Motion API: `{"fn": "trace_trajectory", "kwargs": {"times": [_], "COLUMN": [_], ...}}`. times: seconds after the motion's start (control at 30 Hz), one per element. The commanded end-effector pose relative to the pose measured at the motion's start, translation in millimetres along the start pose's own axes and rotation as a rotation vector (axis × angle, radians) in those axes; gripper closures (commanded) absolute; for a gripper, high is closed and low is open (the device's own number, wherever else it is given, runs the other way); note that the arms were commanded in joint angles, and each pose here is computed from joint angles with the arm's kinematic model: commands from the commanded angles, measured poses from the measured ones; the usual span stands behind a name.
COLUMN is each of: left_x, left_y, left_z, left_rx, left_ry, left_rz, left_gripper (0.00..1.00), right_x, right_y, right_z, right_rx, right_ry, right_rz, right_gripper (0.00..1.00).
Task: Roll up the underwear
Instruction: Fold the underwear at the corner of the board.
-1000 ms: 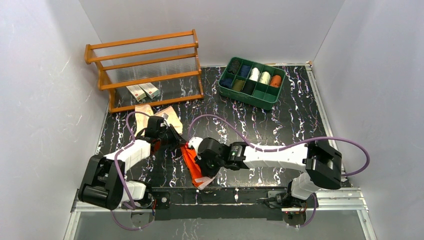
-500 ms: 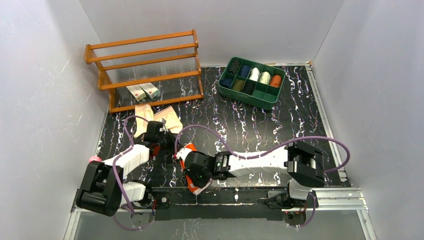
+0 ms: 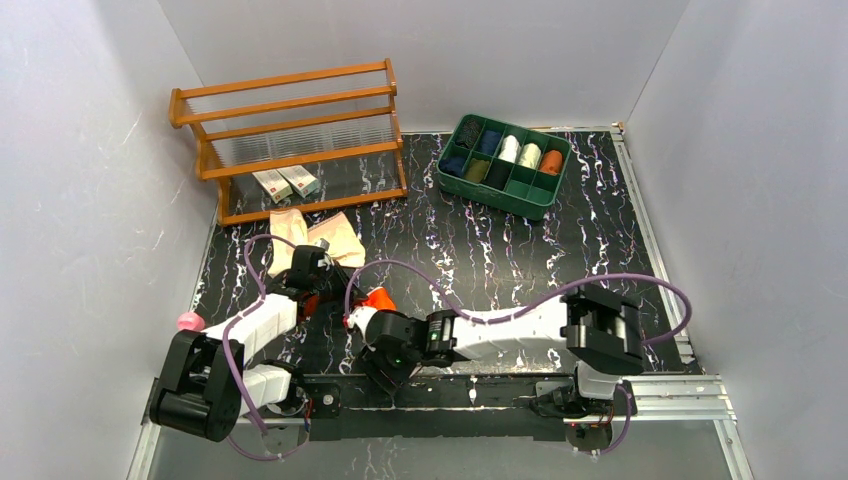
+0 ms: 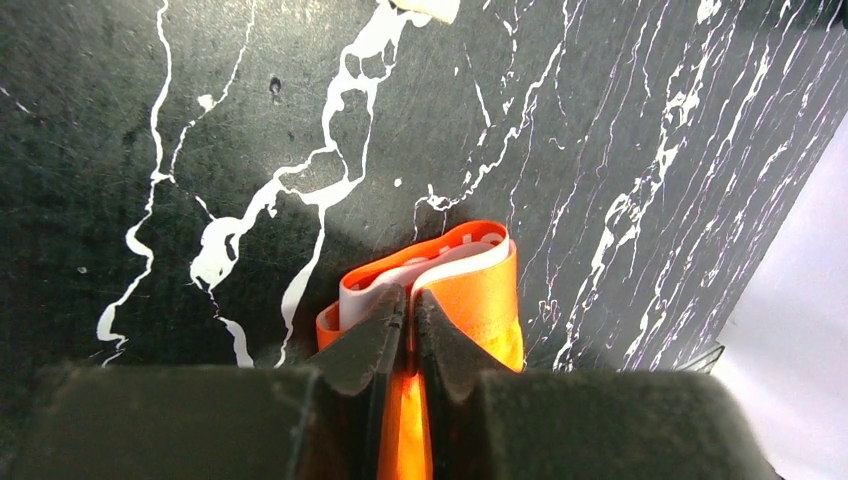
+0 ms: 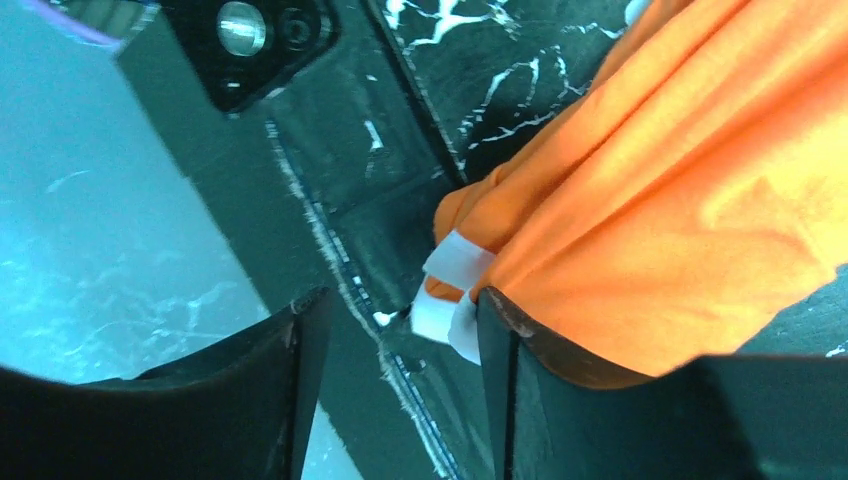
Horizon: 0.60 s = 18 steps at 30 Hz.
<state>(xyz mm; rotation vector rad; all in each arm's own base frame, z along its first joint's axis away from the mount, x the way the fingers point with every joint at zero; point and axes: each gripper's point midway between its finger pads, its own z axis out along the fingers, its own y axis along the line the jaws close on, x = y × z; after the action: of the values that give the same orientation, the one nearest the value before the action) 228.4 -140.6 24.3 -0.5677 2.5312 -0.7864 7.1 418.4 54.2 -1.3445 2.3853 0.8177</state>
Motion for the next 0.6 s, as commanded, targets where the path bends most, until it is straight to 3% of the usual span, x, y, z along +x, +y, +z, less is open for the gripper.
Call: {"fn": "trace_trajectory", "kwargs": {"times": [0.0, 0.13, 0.23, 0.47, 0.57], "left_x": [-8, -11, -18, -24, -22], "left_y": [-2, -8, -16, -21, -18], "left_z": [-5, -12, -19, -25, -28], "left_rx": [-0.007, -0.002, 0.012, 0.000, -0.016], "left_ry": [-0.042, -0.050, -0.073, -0.082, -0.076], "left_rz": [0.021, 0.024, 0.029, 0.050, 0.052], "left_gripper": [0.88, 0.69, 0.61, 0.61, 0.60], "right_x": [-49, -73, -78, -81, -74], "right_y": [43, 28, -4, -12, -27], "right_z": [-50, -82, -90, -87, -73], "right_rx": [-0.190, -0.158, -0.090, -0.171, -0.099], "right_ry": [-0.197, -0.327, -0.366, -0.339, -0.305], "right_rz": [-0.019, 0.027, 0.099, 0.122, 0.196], "right_gripper": [0.36, 0.45, 0.54, 0.57, 0.61]}}
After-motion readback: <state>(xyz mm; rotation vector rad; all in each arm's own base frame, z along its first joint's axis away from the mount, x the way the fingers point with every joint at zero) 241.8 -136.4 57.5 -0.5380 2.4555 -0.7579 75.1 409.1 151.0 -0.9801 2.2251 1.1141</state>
